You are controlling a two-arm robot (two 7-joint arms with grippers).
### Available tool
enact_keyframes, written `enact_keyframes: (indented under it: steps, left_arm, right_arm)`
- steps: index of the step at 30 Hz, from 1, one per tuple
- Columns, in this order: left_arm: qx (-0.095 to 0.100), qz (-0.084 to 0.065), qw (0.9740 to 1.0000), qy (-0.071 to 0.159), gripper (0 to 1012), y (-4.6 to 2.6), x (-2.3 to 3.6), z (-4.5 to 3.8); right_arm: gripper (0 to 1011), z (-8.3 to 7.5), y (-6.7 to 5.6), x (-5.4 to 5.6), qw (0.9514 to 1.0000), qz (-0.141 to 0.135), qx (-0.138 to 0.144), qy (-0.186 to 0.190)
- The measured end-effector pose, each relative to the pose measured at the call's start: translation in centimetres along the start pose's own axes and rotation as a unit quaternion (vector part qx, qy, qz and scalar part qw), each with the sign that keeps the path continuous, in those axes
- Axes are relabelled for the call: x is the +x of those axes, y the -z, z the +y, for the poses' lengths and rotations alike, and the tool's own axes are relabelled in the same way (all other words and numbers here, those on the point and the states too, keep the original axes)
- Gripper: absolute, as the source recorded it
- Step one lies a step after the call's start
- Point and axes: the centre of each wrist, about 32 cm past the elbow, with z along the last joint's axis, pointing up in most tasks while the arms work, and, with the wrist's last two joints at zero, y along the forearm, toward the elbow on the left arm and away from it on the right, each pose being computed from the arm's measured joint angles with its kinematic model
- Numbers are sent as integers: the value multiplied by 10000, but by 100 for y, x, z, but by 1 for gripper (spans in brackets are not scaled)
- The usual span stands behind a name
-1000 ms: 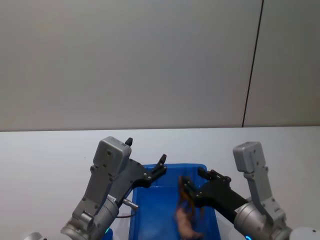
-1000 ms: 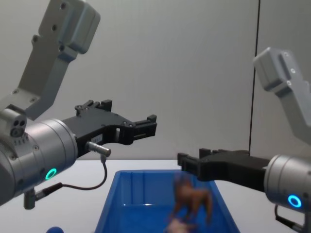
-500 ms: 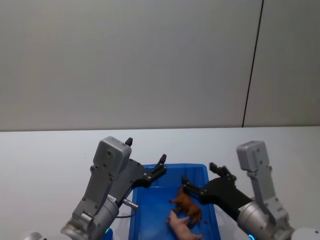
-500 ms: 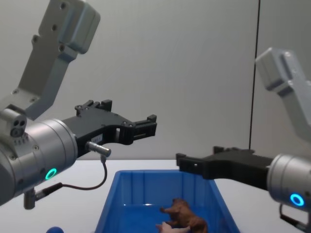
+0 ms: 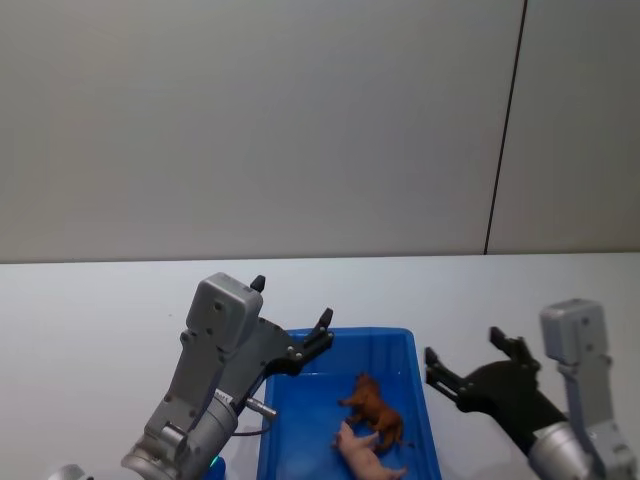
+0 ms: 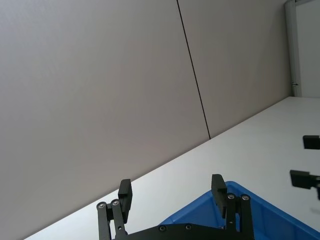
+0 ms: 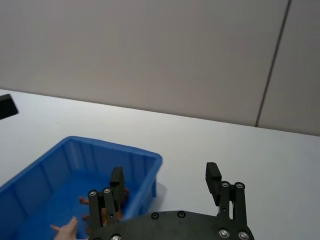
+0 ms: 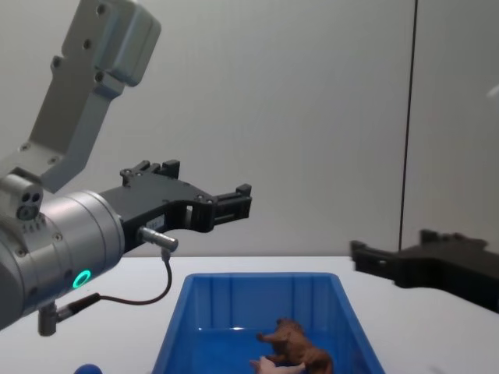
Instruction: Pick up the two dolls from the table and place them into the box.
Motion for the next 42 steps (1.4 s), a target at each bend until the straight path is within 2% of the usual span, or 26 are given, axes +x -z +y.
enact_keyframes:
  steps: [4,12,19,24,35,42]
  left_arm:
    - [0,0,10000,0,1001,0,0,0]
    - [38,10,10000,-14,1001,1,5,12]
    - [225,62,9997,-116,1001,-8,44,68]
    - [477,135,9985,-233,1001,-18,101,145]
    - [1006,376,9933,-422,1001,-34,234,320]
    - [1383,588,9874,-491,1001,-8,302,424]
  right_arm:
    - [1001,-110,25,40,9997,-16,38,232]
    - [1001,-218,47,78,9989,-35,72,458]
    - [1001,-272,54,94,9983,-45,93,570]
    - [1001,-298,58,103,9980,-50,102,625]
    - [1001,-326,62,111,9976,-56,111,683]
    - [1001,-334,64,113,9975,-56,113,699]
